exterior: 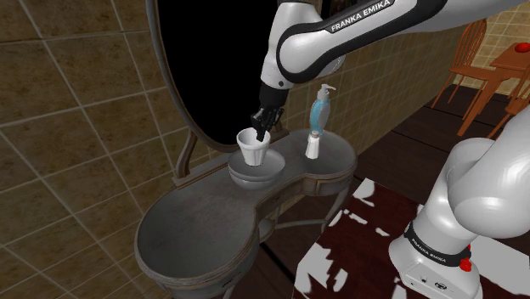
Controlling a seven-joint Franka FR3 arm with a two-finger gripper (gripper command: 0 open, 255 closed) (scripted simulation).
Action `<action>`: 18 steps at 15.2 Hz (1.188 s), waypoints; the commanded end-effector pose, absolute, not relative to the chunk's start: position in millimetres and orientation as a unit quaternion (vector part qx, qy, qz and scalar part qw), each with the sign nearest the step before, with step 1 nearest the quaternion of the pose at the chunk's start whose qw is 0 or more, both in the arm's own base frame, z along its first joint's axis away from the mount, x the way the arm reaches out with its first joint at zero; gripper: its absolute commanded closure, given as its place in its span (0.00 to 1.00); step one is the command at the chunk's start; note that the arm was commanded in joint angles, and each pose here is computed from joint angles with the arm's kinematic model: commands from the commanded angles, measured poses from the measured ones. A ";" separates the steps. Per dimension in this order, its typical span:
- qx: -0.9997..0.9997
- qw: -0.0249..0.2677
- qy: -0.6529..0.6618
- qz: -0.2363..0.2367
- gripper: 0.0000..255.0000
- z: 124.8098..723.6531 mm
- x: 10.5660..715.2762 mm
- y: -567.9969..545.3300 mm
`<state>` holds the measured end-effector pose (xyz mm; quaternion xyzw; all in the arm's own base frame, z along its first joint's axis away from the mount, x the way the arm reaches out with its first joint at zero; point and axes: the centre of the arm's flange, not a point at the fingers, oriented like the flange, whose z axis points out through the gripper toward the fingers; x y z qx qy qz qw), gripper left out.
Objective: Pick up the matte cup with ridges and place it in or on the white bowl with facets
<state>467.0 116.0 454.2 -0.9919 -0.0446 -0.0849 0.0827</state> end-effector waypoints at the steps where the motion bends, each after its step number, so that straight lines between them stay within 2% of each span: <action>1: -0.992 0.083 -0.045 -0.085 0.00 453.8 466.9 116.1; 6: -0.992 0.083 -0.045 -0.085 0.00 453.8 466.9 116.1; 10: -0.992 0.083 -0.045 -0.085 0.00 502.5 458.9 107.5; 18: -0.992 0.083 -0.045 -0.085 0.00 502.5 458.9 107.5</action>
